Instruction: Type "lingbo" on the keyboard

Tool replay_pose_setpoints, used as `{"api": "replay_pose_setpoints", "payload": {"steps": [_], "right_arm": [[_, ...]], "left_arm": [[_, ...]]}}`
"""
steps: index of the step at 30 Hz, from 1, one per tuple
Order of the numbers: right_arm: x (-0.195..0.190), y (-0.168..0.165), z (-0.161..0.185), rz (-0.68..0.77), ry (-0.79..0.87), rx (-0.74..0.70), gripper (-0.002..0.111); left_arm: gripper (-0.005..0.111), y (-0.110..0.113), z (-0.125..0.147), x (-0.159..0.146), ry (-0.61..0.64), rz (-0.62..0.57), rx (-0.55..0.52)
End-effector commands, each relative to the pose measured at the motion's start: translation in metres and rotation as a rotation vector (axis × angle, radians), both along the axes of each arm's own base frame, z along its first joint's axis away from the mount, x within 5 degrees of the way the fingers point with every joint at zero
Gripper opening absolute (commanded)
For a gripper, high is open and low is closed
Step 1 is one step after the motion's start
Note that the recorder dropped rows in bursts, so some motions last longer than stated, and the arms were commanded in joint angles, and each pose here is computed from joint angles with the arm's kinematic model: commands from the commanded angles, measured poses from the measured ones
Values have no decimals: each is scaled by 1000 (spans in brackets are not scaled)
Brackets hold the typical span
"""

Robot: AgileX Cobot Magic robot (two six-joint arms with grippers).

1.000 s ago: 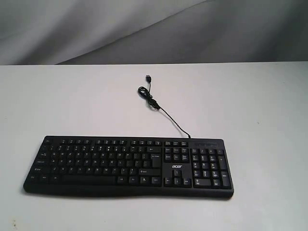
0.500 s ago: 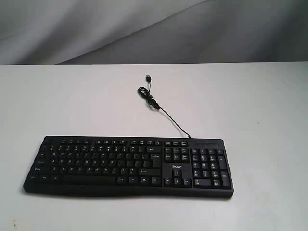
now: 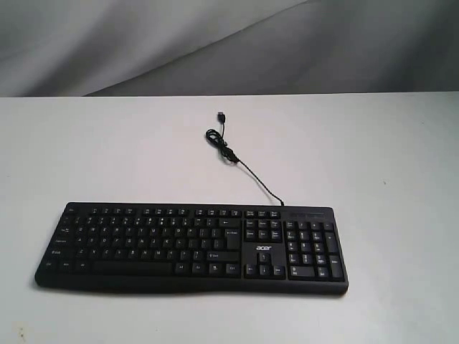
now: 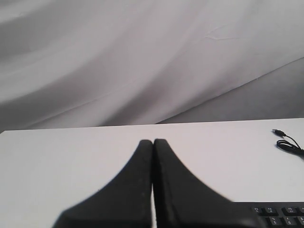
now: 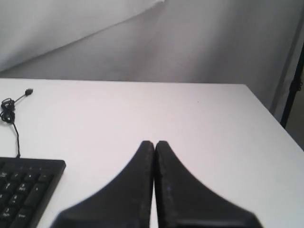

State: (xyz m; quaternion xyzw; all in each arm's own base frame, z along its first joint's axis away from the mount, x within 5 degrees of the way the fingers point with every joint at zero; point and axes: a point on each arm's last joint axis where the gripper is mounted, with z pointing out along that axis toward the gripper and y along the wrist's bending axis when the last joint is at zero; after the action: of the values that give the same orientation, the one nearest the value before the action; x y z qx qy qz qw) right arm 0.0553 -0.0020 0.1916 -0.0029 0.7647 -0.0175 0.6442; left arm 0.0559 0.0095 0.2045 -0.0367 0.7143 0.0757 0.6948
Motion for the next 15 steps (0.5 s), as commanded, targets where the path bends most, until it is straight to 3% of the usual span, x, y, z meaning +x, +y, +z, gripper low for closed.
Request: {"api": "replay_pose_setpoints", "payload": {"steps": [1, 15], "right_arm": [[-2, -1, -9, -17, 79, 3, 0], [-2, -1, -9, -17, 79, 6, 0]], "left_arm": [[1, 0, -1, 0, -6, -7, -1], [1, 0, -1, 0, -6, -7, -1]]}}
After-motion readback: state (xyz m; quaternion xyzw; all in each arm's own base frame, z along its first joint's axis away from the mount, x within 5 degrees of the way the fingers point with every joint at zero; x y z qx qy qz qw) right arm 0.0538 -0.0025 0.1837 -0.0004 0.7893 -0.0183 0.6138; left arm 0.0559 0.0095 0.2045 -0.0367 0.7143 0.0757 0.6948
